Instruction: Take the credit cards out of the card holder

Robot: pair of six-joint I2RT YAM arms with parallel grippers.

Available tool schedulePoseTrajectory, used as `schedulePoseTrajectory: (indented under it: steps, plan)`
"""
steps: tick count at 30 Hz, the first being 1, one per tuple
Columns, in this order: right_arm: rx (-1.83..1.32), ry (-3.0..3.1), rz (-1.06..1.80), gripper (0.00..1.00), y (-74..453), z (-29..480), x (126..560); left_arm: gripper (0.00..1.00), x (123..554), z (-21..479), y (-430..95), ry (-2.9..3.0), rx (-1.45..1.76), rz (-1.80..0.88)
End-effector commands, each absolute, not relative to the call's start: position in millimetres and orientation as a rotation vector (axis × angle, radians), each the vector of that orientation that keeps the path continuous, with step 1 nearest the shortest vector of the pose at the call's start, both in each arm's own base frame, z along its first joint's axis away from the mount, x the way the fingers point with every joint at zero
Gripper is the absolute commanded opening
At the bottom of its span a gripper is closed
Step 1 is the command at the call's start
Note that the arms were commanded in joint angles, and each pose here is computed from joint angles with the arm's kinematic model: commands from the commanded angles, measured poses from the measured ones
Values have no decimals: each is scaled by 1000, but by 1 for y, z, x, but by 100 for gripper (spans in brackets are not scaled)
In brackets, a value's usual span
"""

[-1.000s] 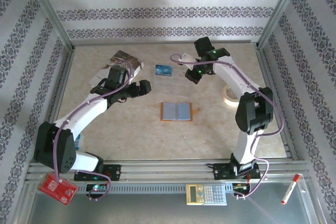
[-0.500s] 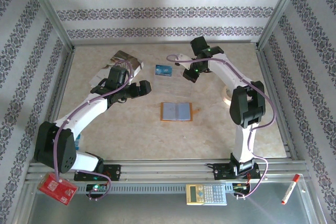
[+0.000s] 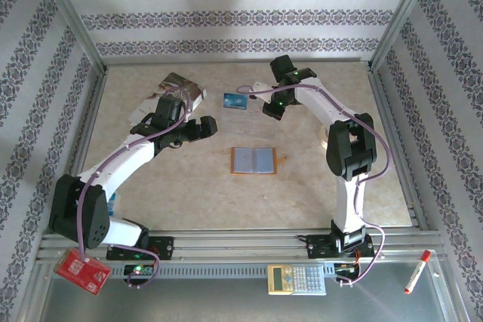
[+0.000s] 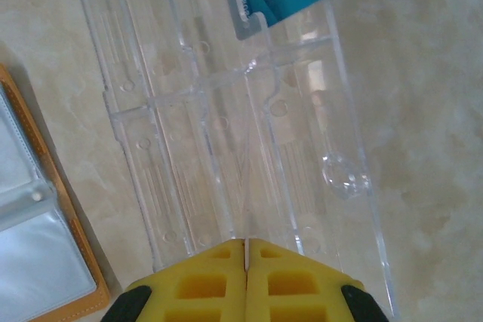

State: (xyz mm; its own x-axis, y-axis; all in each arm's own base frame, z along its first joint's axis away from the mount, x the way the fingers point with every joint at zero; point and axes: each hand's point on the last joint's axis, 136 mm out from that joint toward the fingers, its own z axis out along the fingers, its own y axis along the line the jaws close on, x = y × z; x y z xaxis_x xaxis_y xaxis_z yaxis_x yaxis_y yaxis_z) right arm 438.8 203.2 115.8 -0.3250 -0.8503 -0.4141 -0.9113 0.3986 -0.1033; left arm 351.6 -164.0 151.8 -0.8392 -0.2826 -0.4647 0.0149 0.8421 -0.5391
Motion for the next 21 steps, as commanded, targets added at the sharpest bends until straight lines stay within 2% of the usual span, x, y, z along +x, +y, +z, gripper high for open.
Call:
schedulePoseTrajectory:
  steps: [1,7,21]
  plan:
    - [-1572,2237,198,0,209,107,441,100,350,145,-158,2505,-235,-728]
    - [-1576,2230,234,0,214,107,441,100,349,144,-157,2506,-244,-734]
    - [-1571,2227,286,8,218,112,440,100,348,145,-156,2503,-248,-741]
